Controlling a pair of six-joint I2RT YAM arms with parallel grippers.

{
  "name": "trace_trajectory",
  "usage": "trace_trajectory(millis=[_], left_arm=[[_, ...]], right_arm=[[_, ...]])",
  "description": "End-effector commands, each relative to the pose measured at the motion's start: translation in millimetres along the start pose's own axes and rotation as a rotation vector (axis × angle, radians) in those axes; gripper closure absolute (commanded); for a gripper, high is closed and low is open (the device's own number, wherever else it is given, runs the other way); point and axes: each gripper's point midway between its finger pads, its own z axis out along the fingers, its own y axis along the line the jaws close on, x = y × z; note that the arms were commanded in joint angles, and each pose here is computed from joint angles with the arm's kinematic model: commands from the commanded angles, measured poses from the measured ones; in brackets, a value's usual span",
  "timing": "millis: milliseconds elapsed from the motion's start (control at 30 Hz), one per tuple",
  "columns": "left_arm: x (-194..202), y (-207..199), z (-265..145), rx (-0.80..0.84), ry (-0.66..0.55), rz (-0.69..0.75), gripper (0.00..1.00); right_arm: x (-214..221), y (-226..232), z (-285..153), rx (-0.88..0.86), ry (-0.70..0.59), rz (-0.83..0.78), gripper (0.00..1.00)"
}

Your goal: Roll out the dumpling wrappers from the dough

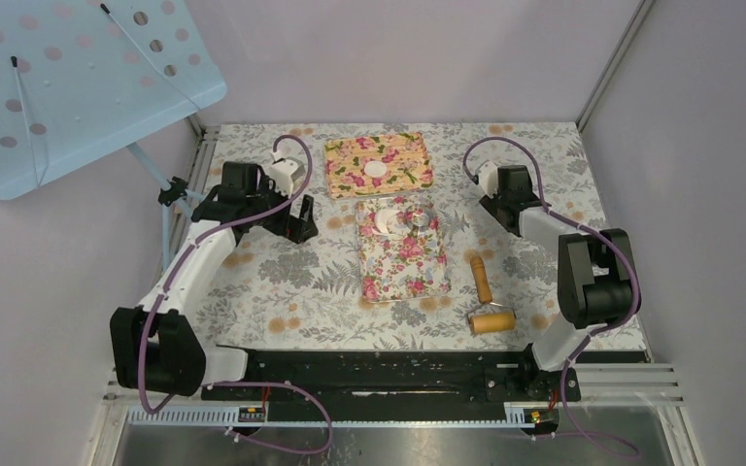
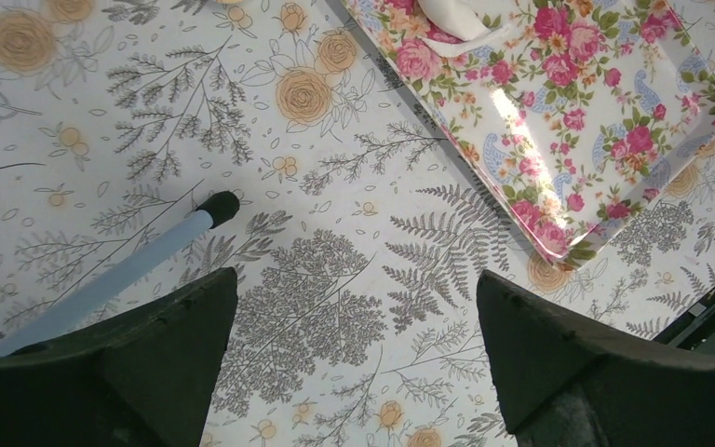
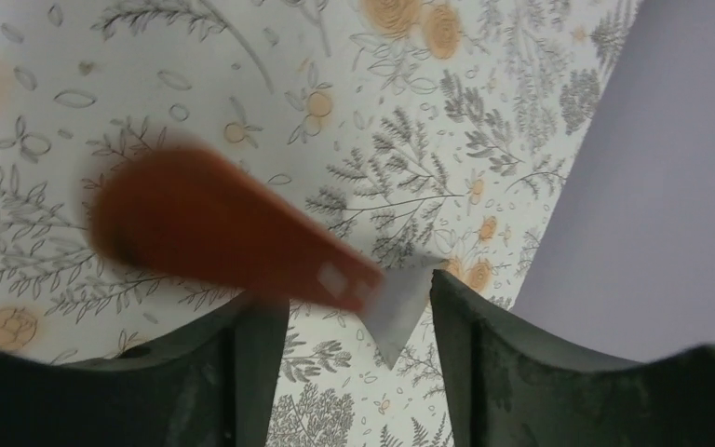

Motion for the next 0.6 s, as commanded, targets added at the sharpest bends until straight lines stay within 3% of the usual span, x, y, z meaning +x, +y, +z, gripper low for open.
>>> trace_trajectory(millis=[0,133,200,433,567], left_arm=[[1,2,-21,-0.058,-0.005,0.07,0.01],[2,-3,-36,-0.074,-0.015,0.08,0.01],[3,-5,-44,-0.085,-0.021,0.086,0.01],[-2,-7,-87,-0.203,-0.083,0.089,0.01],[-3,-18,-115,-0.244,-0.179,0.107,0.01]], right_arm=[[-4,12,-3,-0.073,-0.022,0.005,0.3],[-15,6,-29,-0.1,-0.079,0.044,0.16],[-21,2,-48,-0.118,-0.111,0.074,0.01],[-15,-14,-136,-0.132,-0.158,0.3,0.01],[0,-17,-200,-0.081,-0.314,0.441,0.01]])
